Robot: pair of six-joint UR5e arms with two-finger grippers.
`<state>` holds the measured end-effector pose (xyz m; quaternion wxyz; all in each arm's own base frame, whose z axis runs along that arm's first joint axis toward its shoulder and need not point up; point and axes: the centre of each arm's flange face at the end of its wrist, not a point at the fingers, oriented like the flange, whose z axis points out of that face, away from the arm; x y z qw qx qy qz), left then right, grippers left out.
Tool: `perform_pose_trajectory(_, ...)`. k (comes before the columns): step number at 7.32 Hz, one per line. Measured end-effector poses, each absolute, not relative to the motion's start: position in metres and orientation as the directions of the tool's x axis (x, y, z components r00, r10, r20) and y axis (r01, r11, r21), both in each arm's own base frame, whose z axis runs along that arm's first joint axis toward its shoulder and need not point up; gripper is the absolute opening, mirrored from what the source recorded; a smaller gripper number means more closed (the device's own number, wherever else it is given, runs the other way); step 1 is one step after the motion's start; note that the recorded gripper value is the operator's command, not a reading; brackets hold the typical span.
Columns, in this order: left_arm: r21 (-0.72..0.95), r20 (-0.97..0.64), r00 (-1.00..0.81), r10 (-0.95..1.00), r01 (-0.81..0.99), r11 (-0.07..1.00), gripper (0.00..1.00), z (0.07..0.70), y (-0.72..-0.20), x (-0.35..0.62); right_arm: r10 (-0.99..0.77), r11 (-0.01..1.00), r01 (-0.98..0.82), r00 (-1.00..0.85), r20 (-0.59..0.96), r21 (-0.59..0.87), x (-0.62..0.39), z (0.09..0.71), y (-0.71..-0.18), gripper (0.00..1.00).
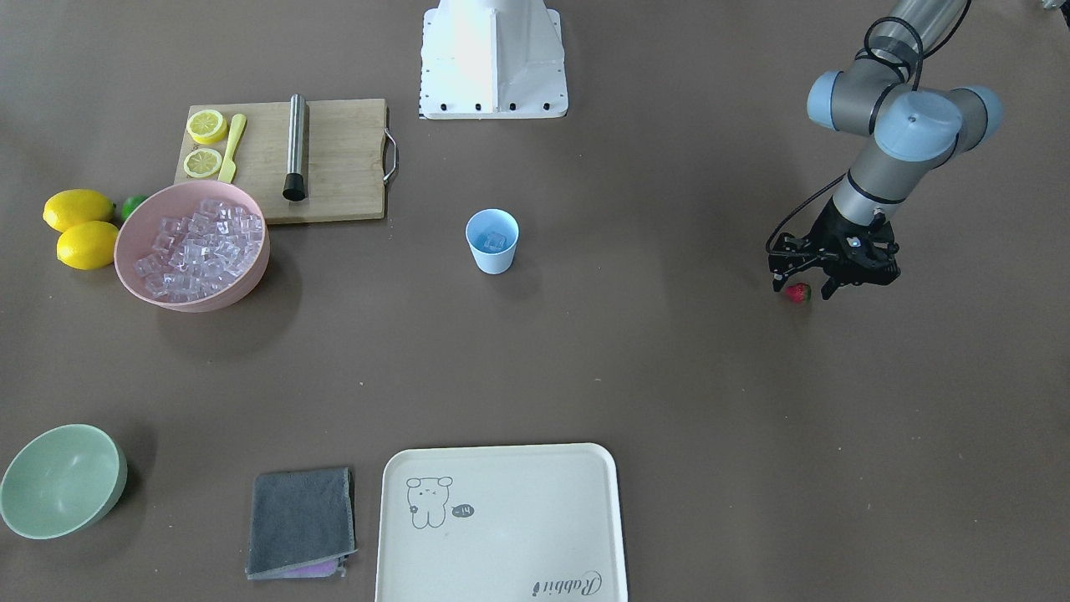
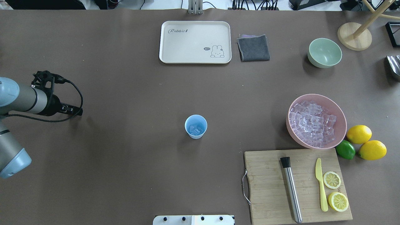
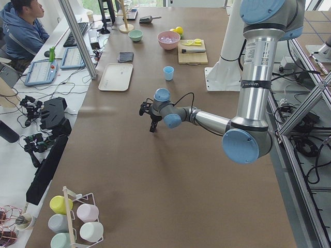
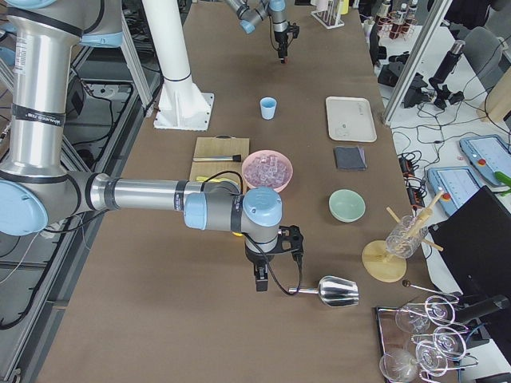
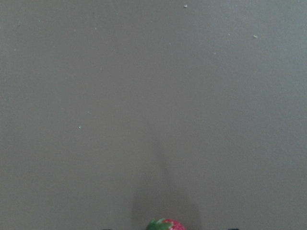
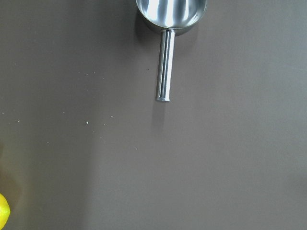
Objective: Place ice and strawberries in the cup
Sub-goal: 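Close the left gripper on the strawberry and lift it, then carry the strawberry with the left gripper over the blue cup and release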
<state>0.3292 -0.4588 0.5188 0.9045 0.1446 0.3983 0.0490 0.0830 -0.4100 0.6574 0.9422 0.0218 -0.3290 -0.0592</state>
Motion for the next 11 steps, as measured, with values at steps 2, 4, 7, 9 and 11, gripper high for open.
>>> perform_pose_trajectory(2, 0.297, -0.704, 0.681, 0.202, 0.023, 0.955, 0.59, 0.522, -0.458, 0.330, -0.124, 0.992, 0.096, 0.776, 0.618, 0.079, 0.083, 0.657, -0.410, 1.00)
perform_pose_trajectory(4, 0.294, -0.702, 0.683, 0.200, 0.022, 0.956, 0.60, 0.525, -0.458, 0.331, -0.124, 0.992, 0.095, 0.776, 0.618, 0.079, 0.083, 0.657, -0.410, 1.00)
perform_pose_trajectory(7, 0.295, -0.702, 0.682, 0.203, 0.020, 0.955, 0.13, 0.524, -0.458, 0.331, -0.123, 0.992, 0.095, 0.777, 0.618, 0.078, 0.083, 0.657, -0.410, 1.00)
perform_pose_trajectory(9, 0.303, -0.712, 0.669, 0.214, 0.018, 0.953, 0.00, 0.514, -0.458, 0.333, -0.121, 0.993, 0.094, 0.776, 0.619, 0.076, 0.083, 0.657, -0.410, 1.00)
perform_pose_trajectory(11, 0.310, -0.760, 0.601, 0.246, 0.004, 0.951, 0.00, 0.477, -0.457, 0.337, -0.121, 0.993, 0.094, 0.776, 0.619, 0.076, 0.083, 0.657, -0.410, 1.00)
